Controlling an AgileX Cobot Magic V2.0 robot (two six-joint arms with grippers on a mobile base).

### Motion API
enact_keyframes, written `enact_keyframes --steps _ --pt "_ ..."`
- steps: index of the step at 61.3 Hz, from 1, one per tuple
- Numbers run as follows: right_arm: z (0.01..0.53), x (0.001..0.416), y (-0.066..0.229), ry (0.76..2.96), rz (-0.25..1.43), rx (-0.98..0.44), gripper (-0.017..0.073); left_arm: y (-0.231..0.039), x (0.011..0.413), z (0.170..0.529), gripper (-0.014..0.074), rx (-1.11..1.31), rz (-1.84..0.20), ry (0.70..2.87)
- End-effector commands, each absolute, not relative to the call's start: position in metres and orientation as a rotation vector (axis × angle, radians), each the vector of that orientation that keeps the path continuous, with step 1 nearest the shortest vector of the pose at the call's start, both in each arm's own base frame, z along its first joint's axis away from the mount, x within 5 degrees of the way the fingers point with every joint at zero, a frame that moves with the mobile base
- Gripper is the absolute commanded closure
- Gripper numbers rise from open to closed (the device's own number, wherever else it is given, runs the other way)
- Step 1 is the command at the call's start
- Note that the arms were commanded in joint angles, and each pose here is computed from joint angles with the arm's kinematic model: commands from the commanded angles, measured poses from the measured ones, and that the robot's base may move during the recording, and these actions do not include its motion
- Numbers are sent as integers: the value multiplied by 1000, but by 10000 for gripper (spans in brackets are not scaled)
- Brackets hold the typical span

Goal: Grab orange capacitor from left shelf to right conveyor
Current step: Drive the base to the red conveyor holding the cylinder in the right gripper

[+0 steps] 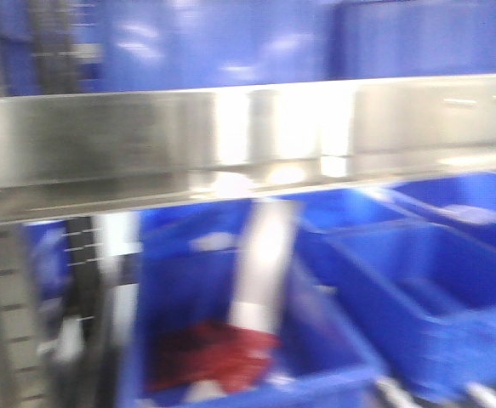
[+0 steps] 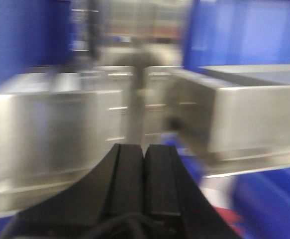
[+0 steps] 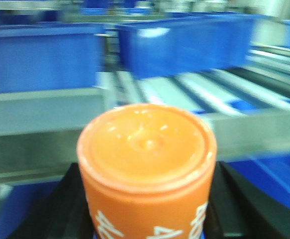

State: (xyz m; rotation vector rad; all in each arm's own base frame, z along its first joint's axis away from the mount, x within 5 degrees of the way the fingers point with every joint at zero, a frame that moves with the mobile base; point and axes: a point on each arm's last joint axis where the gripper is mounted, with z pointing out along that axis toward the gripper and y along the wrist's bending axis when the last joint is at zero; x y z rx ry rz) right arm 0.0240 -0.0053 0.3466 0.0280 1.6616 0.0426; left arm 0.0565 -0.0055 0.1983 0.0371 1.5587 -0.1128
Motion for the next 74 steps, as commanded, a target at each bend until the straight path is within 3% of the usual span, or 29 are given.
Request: enact_keyframes --steps 1,74 --pt "363 23 -5 1559 36 12 522 -5 55 208 720 33 -118 1457" --pt "363 23 -5 1559 36 12 522 -5 55 208 720 33 -118 1457"
